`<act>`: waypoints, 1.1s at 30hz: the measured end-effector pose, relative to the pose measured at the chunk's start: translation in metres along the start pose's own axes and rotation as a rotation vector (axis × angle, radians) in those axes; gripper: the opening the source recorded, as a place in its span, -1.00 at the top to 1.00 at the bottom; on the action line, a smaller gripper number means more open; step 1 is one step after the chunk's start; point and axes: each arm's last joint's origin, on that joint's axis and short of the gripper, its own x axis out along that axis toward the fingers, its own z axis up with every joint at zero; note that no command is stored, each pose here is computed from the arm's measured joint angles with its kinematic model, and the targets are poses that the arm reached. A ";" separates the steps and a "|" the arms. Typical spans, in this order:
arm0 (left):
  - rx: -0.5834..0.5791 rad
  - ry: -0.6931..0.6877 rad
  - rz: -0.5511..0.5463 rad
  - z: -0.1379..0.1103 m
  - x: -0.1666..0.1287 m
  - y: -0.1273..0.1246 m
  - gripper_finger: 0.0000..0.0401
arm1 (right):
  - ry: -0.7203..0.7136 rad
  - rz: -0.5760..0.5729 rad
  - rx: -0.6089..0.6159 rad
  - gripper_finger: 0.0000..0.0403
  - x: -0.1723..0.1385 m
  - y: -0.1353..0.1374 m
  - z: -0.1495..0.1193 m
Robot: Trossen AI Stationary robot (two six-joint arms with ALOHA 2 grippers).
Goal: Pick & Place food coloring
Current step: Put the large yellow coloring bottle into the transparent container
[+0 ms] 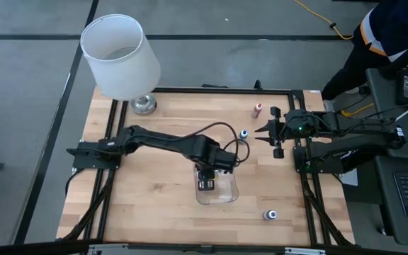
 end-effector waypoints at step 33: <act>0.507 0.082 0.125 0.012 0.075 -0.031 0.28 | 0.020 0.013 -0.003 0.42 0.000 0.001 -0.002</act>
